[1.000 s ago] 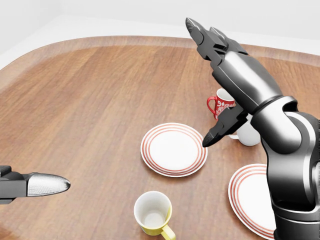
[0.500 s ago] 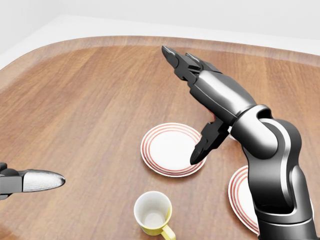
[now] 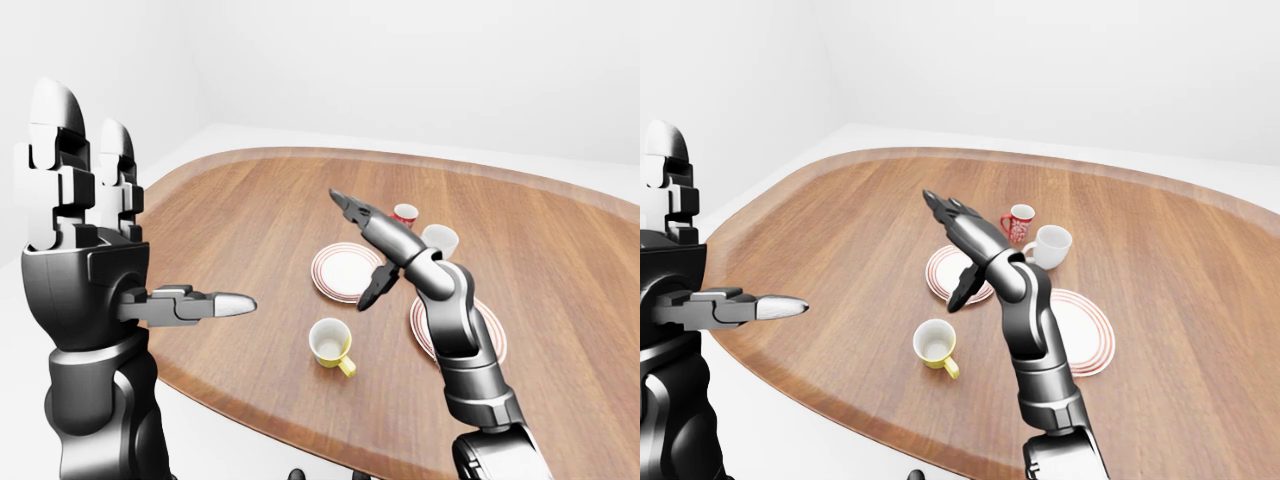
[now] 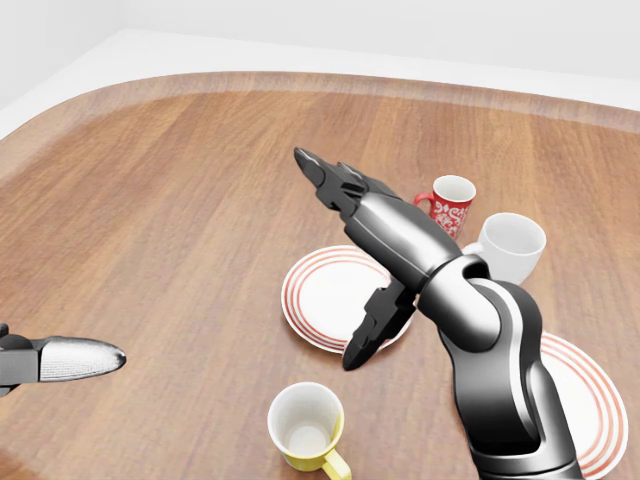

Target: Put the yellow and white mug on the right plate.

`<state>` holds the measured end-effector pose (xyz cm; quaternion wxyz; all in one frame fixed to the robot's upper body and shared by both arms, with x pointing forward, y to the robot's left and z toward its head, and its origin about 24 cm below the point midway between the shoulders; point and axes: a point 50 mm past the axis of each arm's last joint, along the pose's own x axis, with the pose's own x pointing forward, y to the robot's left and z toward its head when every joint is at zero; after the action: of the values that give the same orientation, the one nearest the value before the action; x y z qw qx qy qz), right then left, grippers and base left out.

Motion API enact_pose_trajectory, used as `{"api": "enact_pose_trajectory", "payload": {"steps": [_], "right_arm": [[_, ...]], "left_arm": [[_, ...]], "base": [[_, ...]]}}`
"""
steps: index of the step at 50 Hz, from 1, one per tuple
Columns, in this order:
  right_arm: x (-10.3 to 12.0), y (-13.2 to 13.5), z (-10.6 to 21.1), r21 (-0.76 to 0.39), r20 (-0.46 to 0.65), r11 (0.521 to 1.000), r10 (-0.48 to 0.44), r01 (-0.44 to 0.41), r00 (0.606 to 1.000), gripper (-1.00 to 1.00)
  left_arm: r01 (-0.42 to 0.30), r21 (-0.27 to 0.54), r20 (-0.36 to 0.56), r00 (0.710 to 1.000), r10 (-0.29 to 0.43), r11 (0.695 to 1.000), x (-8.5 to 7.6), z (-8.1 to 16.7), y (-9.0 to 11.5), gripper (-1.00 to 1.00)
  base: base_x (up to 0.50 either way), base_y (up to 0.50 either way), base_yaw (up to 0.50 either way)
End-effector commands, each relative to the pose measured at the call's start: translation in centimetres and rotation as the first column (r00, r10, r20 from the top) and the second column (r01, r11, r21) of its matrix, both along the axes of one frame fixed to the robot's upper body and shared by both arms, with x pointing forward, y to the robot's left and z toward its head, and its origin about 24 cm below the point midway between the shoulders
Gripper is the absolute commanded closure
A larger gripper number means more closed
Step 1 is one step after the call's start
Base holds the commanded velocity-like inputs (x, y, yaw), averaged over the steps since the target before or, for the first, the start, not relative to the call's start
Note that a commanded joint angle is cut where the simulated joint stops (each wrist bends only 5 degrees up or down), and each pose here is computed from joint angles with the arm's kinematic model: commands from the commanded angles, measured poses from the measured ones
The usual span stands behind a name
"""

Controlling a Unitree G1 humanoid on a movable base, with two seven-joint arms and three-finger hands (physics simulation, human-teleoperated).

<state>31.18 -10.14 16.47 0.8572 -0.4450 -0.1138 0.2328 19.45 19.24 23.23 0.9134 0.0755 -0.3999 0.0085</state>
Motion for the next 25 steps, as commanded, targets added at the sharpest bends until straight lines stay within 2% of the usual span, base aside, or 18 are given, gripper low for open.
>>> {"api": "enact_pose_trajectory", "payload": {"steps": [1,25], "right_arm": [[0.1,1.2,-2.8,0.037,-0.079,0.999,-0.008,0.011,0.997,-1.00],[-0.2,1.8,-6.2,0.064,-0.176,0.997,-0.034,0.046,0.984,-1.00]], "left_arm": [[0.000,-0.001,0.010,1.000,0.000,1.000,-0.1,0.2,0.0,-1.00],[0.003,-0.001,0.012,1.000,-0.003,1.000,-0.2,0.2,0.0,-1.00]], "base": [[0.00,0.00,0.00],[0.00,0.00,0.00]]}}
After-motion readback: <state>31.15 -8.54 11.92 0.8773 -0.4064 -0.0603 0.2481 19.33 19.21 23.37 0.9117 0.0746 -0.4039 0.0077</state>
